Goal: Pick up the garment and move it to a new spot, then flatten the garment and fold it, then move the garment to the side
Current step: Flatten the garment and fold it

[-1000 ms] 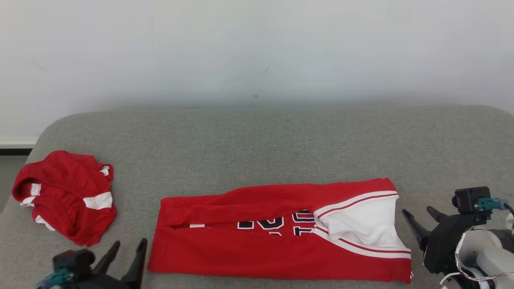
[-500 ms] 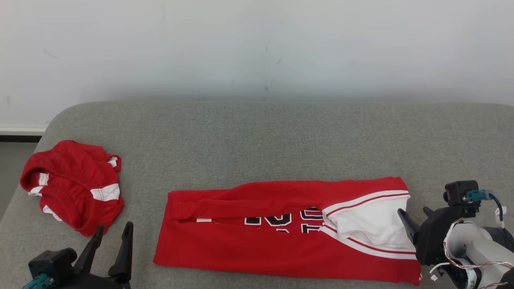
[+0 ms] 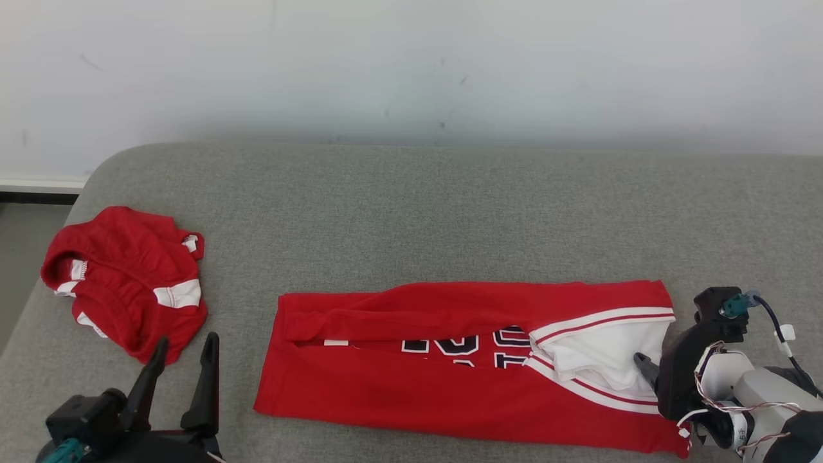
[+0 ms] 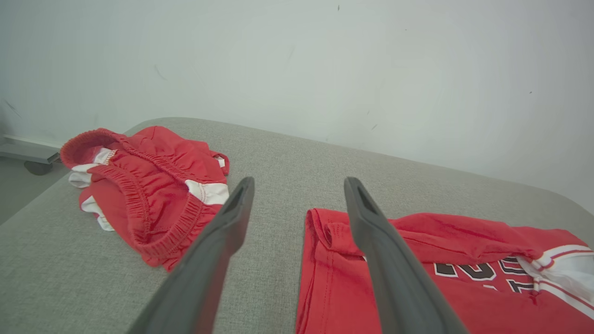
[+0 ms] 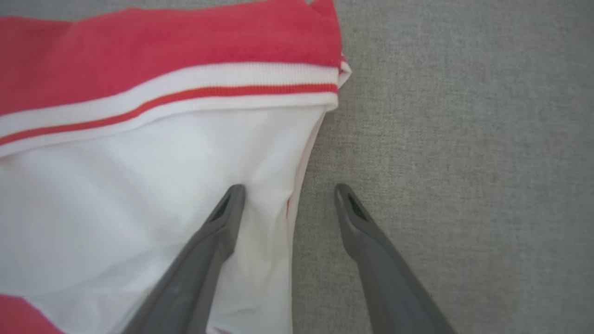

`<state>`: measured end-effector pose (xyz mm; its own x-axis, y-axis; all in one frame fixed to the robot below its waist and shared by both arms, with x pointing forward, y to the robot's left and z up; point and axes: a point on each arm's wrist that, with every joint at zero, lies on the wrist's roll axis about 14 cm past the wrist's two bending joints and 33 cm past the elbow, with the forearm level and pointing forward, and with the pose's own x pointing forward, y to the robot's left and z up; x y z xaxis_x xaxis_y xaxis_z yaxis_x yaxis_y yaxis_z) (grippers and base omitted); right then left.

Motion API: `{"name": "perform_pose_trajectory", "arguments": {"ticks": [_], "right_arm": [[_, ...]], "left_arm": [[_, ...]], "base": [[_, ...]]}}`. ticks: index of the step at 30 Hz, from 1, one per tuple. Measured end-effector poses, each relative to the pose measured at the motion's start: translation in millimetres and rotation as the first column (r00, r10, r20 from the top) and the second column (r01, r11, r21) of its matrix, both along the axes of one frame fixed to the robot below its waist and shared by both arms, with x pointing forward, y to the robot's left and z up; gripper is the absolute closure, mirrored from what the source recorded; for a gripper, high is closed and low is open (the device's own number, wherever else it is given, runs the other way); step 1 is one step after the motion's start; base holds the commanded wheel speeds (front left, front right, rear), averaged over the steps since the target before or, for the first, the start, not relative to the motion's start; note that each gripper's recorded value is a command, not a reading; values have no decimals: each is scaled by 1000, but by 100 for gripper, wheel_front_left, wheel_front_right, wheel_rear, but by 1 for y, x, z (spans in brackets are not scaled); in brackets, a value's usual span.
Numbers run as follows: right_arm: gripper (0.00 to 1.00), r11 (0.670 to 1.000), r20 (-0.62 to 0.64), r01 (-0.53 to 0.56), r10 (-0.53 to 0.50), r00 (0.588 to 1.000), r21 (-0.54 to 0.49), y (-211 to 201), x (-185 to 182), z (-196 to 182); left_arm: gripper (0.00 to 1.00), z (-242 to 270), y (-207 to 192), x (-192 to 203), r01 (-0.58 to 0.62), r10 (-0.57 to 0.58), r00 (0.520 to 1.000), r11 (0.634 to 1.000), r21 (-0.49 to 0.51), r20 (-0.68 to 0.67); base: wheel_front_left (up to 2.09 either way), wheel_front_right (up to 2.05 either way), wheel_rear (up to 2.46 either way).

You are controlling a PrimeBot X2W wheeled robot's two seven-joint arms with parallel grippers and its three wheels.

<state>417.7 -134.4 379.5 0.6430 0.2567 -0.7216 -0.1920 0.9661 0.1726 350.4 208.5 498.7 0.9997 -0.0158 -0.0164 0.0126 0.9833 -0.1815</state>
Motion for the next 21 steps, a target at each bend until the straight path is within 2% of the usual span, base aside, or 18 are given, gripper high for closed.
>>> {"name": "perform_pose_trajectory", "arguments": {"ticks": [4, 5, 6, 7, 8, 12, 21], "right_arm": [[0, 999, -72, -26, 24, 997, -35, 1, -3, -7], [15, 999, -88, -30, 26, 996, -44, 0, -3, -9], [51, 998, -101, -33, 28, 995, -51, -1, -3, -10], [68, 998, -107, -41, 36, 994, -50, 1, -3, -10], [100, 998, -108, -48, 43, 993, -44, 3, -3, -10], [100, 997, -130, -69, 66, 989, -18, 12, -5, -9], [100, 999, -105, -40, 39, 994, -10, 3, 7, -1]], "left_arm": [[0, -1, -1, -4, -9, 9, 1000, 1000, 6, 1], [0, -1, 0, -4, -11, 11, 1000, 1000, 8, 3], [0, 0, 1, -3, -14, 14, 1000, 1000, 11, 8], [0, 1, 1, -3, -18, 18, 1000, 1000, 9, 11], [0, 2, 2, -3, -22, 21, 1000, 1000, 9, 14], [0, -1, 3, -7, -34, 34, 999, 999, 4, 6], [0, 1, 4, -5, -39, 39, 999, 999, 20, 18]], "base": [[0, 0, 0], [0, 0, 0], [0, 0, 0], [0, 0, 0], [0, 0, 0], [0, 0, 0], [0, 0, 0]]}}
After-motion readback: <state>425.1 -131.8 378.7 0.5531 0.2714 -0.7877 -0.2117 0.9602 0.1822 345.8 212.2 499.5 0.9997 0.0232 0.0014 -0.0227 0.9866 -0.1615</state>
